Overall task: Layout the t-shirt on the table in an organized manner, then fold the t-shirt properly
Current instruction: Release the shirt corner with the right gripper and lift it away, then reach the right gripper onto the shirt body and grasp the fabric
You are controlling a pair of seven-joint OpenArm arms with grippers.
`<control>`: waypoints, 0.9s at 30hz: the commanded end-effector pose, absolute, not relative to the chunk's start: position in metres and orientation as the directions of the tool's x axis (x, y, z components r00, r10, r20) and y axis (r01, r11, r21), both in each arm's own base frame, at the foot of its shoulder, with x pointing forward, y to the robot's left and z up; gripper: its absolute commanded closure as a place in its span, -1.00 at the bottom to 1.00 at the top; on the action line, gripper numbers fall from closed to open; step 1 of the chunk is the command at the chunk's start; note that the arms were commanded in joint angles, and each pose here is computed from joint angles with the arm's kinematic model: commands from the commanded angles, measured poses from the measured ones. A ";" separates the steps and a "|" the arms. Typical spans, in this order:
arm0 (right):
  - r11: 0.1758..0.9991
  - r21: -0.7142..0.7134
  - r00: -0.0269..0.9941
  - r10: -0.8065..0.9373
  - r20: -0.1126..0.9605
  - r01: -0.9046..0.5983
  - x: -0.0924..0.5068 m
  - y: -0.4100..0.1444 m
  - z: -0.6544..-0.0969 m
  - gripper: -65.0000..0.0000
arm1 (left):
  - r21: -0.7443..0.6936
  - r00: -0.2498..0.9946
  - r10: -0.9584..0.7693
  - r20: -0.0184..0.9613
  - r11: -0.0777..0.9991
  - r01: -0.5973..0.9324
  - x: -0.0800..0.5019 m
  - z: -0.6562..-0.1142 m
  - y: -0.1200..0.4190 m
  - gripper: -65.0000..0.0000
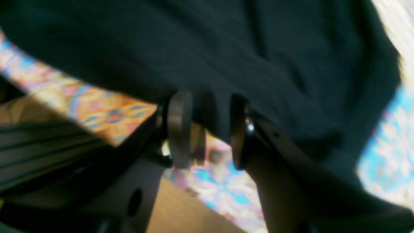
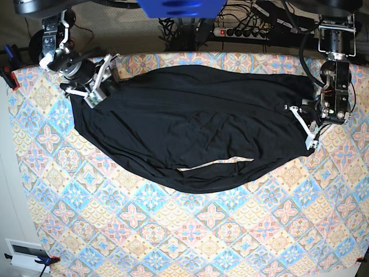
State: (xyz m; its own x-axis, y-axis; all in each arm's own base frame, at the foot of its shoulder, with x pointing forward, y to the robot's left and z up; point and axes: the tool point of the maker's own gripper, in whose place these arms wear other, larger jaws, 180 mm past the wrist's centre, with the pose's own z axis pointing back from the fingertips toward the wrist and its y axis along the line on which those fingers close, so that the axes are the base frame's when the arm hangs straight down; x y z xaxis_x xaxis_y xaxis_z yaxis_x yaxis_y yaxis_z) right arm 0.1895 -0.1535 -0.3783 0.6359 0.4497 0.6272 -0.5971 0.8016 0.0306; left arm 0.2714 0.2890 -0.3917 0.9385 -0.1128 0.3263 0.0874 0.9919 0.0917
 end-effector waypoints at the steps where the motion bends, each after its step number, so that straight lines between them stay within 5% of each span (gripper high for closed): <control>1: 0.770 0.028 0.597 0.472 0.649 -0.638 0.191 -0.144 -0.372 0.40 | 0.139 0.923 -0.126 0.364 0.987 0.080 0.281 -0.375 0.305 0.89; 18: 0.350 -0.169 0.227 0.838 0.496 -0.922 0.163 -0.060 -0.407 0.39 | 0.144 0.925 -0.121 0.360 0.987 0.073 0.277 -0.376 0.310 0.90; 27: 0.299 -0.182 0.169 0.843 0.511 -0.937 0.165 -0.044 -0.404 0.05 | 0.115 0.928 -0.110 0.356 0.991 0.074 0.275 -0.383 0.298 0.90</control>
State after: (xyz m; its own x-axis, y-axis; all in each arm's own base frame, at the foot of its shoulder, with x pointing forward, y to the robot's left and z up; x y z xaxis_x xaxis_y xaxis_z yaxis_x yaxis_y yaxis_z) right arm 0.1625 -0.0464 -0.4101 0.1821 0.8526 0.4898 -0.9385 0.2993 -0.1720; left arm 0.2668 0.2909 -0.3946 0.9394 -0.1067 0.3257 0.0805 0.9924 0.0929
